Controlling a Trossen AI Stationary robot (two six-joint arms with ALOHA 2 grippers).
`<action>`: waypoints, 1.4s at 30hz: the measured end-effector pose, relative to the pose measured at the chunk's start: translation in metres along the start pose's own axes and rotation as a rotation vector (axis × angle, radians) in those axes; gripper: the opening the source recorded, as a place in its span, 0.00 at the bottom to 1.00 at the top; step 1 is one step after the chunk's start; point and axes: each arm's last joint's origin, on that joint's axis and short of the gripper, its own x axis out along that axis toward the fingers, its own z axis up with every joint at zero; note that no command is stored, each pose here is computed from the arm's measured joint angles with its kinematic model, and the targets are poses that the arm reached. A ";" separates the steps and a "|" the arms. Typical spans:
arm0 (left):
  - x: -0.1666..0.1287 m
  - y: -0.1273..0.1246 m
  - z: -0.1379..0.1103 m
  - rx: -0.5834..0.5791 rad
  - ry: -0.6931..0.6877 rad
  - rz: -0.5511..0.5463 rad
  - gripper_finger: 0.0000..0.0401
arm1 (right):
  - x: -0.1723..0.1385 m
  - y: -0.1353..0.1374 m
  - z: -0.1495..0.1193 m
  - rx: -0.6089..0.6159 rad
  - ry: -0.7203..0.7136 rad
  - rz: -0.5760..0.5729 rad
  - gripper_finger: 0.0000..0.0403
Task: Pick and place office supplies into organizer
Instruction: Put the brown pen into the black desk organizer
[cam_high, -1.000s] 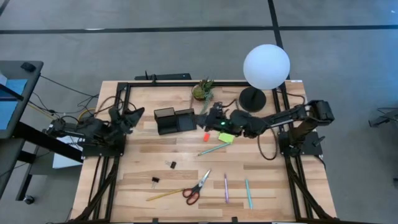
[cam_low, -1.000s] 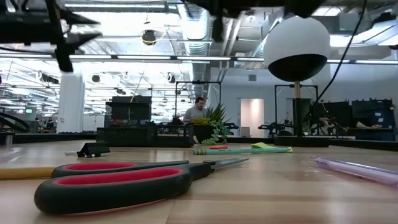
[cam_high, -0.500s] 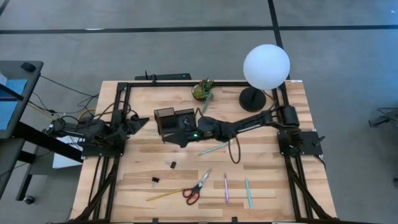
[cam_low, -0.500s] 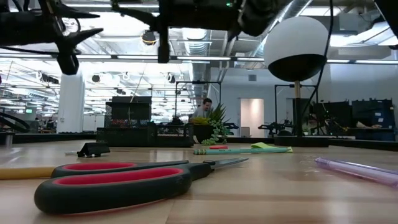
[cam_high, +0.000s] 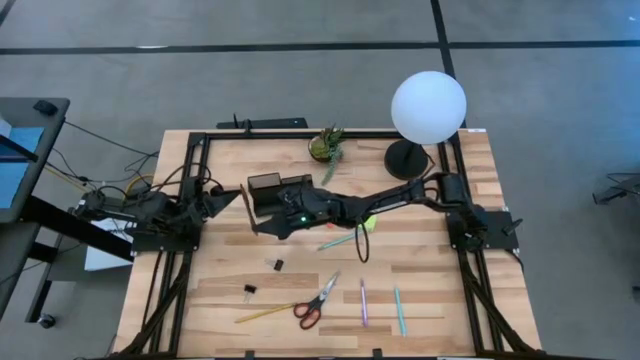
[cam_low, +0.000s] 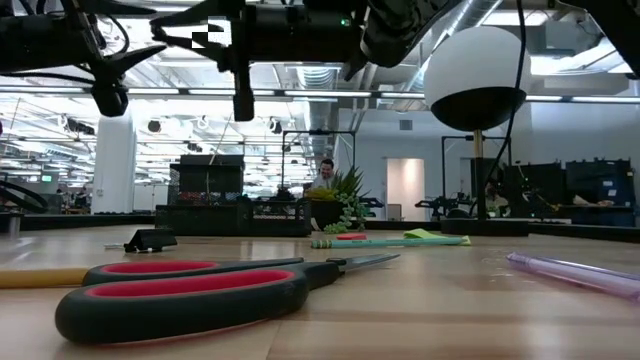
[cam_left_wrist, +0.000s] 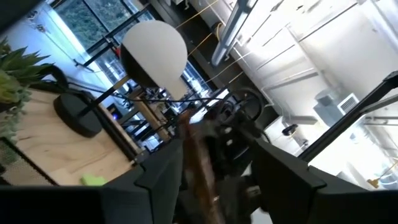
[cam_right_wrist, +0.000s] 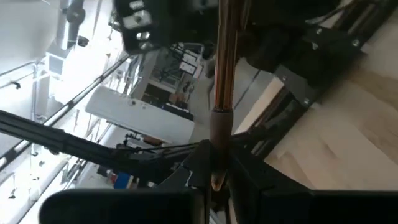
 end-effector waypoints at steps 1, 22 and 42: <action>0.000 0.000 0.000 0.000 -0.001 0.000 0.48 | 0.000 0.000 0.000 0.000 -0.001 0.002 0.08; 0.003 0.007 -0.005 -0.018 -0.001 0.108 0.48 | -0.002 -0.002 0.010 0.025 -0.029 0.005 0.08; 0.027 0.005 -0.018 -0.042 0.000 0.138 0.48 | -0.002 -0.004 0.012 0.032 -0.031 0.003 0.08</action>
